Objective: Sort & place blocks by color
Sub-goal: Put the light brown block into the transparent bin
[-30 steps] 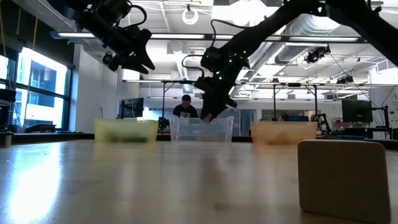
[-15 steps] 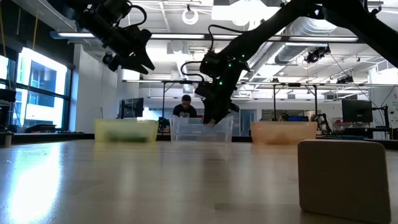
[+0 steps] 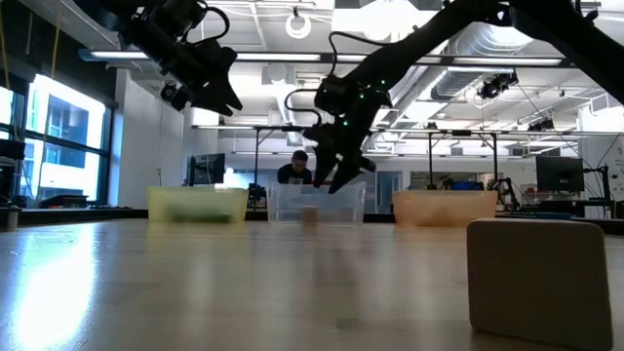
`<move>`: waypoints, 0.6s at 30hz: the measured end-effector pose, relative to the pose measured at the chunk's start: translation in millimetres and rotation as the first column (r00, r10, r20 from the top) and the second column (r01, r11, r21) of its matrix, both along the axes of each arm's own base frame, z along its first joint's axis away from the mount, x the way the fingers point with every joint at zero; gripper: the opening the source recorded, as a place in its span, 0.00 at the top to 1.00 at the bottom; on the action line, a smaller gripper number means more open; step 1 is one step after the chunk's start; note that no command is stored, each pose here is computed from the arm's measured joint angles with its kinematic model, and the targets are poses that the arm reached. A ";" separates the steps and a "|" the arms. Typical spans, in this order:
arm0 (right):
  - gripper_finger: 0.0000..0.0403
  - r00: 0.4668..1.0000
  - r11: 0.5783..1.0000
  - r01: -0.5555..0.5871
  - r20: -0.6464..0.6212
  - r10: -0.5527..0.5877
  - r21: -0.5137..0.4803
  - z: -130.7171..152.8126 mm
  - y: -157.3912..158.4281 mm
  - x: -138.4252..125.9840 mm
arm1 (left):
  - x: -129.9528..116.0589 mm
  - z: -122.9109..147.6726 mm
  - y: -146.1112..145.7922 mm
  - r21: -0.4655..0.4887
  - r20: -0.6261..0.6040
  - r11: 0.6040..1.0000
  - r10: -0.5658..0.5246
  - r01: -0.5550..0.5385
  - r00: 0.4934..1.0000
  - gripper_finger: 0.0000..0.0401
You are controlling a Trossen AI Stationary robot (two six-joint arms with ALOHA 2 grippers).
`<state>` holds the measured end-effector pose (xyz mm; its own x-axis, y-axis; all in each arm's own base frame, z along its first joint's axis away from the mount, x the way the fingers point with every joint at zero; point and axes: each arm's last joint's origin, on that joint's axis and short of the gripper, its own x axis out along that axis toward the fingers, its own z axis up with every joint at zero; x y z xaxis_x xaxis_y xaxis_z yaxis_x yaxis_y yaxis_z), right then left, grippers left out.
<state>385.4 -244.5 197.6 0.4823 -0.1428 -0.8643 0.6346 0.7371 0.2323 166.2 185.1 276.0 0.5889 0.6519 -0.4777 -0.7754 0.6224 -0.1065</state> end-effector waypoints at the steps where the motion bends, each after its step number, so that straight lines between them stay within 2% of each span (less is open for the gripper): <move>1: 0.49 1.000 1.000 0.004 0.009 -0.004 0.003 3.3 1.2 -0.1 | 0.0 0.0 0.0 0.000 0.000 1.000 0.000 0.000 1.000 0.59; 6: 0.48 0.998 1.000 0.018 0.064 -0.018 -0.001 23.9 11.6 1.3 | 0.3 -0.1 -0.4 -0.003 0.002 1.000 -0.018 0.018 1.000 0.59; 11: 0.48 0.996 0.999 0.024 0.088 -0.021 -0.034 42.2 31.3 6.1 | -2.4 -4.3 -1.2 -0.021 -0.054 0.999 -0.037 0.036 0.998 0.59; 18: 0.48 0.994 0.995 0.050 0.105 -0.041 -0.087 67.8 66.2 10.9 | -11.6 -12.2 -0.3 -0.103 -0.108 0.995 -0.024 0.013 0.994 0.50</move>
